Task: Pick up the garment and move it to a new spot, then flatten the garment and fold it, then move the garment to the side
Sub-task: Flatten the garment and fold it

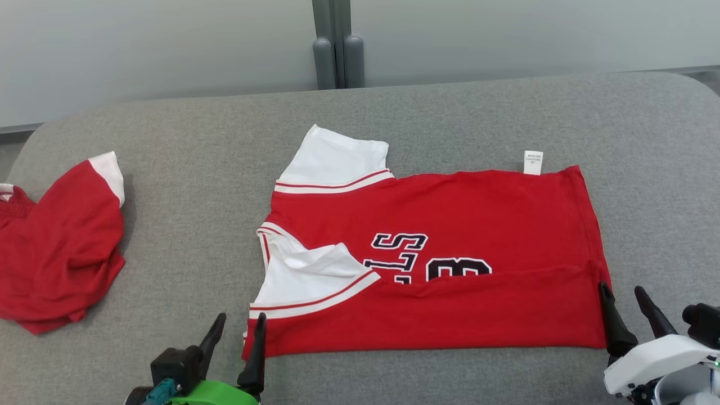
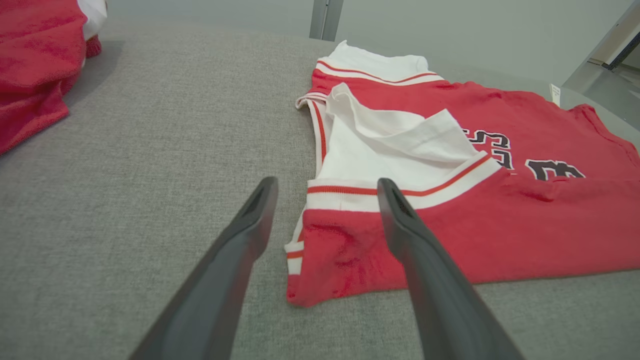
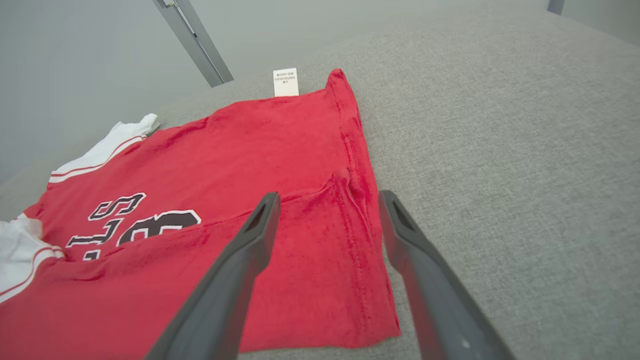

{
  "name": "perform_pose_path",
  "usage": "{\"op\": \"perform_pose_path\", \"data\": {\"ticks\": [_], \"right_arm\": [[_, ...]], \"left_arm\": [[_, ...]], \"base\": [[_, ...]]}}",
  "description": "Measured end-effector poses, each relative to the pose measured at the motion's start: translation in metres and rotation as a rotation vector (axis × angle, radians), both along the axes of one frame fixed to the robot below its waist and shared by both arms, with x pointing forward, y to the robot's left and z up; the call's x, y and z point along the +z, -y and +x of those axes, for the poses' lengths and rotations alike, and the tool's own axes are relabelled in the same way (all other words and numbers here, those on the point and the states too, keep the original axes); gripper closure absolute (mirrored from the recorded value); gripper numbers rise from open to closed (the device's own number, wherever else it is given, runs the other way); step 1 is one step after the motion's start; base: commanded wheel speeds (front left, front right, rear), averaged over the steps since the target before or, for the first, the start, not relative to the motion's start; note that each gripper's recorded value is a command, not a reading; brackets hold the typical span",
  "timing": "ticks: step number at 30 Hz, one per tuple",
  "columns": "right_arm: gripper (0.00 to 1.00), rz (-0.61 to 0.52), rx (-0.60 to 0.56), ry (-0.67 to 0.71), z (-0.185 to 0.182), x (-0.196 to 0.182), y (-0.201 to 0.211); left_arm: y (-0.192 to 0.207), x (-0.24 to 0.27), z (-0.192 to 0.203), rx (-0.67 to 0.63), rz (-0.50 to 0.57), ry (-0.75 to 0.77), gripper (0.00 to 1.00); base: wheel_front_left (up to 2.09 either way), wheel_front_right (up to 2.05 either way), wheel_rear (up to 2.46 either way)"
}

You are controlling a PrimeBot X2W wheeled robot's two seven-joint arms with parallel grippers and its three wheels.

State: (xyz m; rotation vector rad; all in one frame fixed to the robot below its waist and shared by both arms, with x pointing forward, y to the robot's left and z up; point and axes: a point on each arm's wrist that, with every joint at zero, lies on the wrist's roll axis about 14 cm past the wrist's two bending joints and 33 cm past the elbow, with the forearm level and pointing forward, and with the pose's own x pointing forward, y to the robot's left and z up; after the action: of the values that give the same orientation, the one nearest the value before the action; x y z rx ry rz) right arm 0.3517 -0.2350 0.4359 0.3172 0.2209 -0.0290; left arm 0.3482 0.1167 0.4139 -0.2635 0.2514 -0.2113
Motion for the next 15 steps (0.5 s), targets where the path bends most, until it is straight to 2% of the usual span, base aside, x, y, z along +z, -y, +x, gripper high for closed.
{"op": "perform_pose_path", "data": {"ticks": [10,15], "right_arm": [[0.00,-0.064,0.031,0.260,0.016,0.062,-0.023],[0.00,-0.066,0.032,0.319,0.016,0.076,-0.030]], "left_arm": [[-0.030,0.062,0.031,0.077,0.080,0.215,0.00],[-0.044,0.088,0.042,0.122,0.117,0.301,0.00]], "base": [[0.00,0.00,0.00],[0.00,0.00,0.00]]}}
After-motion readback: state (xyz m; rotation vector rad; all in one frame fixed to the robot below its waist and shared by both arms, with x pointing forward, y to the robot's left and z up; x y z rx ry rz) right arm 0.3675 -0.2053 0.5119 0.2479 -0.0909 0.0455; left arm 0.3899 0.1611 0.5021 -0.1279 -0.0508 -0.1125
